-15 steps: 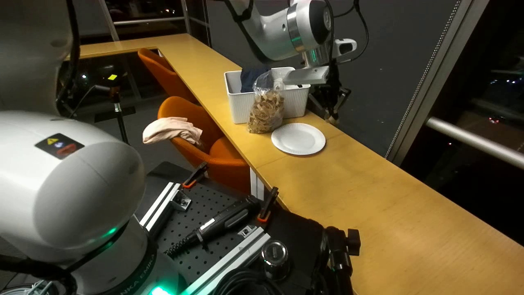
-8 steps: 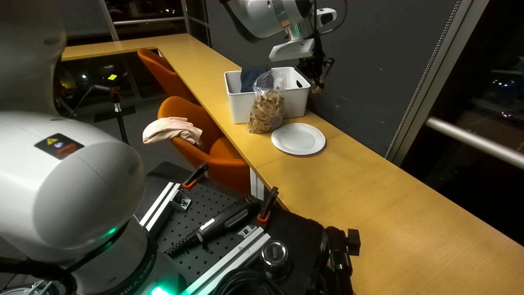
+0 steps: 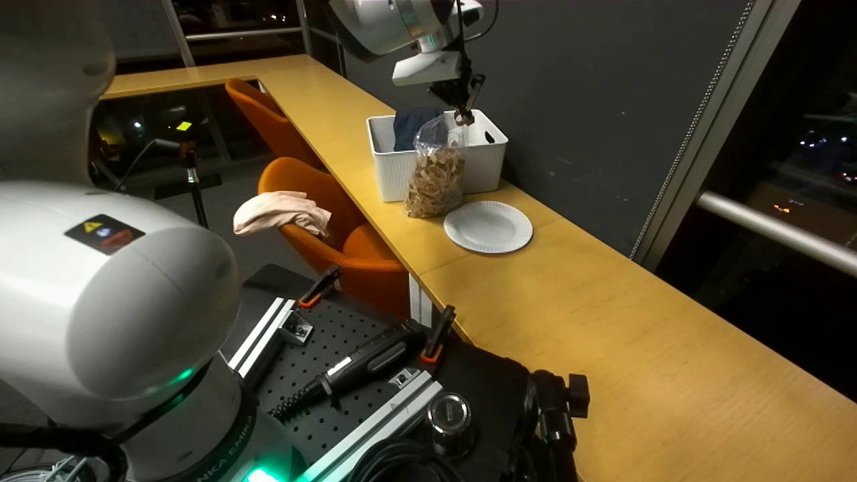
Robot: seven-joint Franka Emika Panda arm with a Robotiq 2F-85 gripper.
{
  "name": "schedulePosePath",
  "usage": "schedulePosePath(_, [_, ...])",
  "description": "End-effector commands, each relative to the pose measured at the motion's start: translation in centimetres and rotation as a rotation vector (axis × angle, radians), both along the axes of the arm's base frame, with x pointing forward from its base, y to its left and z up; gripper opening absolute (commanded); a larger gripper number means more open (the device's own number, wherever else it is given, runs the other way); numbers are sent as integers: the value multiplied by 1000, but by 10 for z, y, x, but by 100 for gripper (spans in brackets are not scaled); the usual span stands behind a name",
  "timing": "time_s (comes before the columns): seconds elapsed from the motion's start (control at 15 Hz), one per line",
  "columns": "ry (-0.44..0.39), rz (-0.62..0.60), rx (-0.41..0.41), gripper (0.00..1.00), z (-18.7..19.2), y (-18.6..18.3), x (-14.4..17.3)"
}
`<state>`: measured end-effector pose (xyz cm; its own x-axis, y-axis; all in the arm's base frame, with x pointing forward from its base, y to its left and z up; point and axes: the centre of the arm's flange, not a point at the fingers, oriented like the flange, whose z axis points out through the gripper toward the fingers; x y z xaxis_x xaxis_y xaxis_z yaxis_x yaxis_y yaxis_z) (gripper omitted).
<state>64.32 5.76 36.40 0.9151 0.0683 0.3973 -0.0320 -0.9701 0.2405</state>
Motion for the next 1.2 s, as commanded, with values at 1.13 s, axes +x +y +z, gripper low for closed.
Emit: schedulePosePath(1.13, [28,151,22,32,-39,63,4])
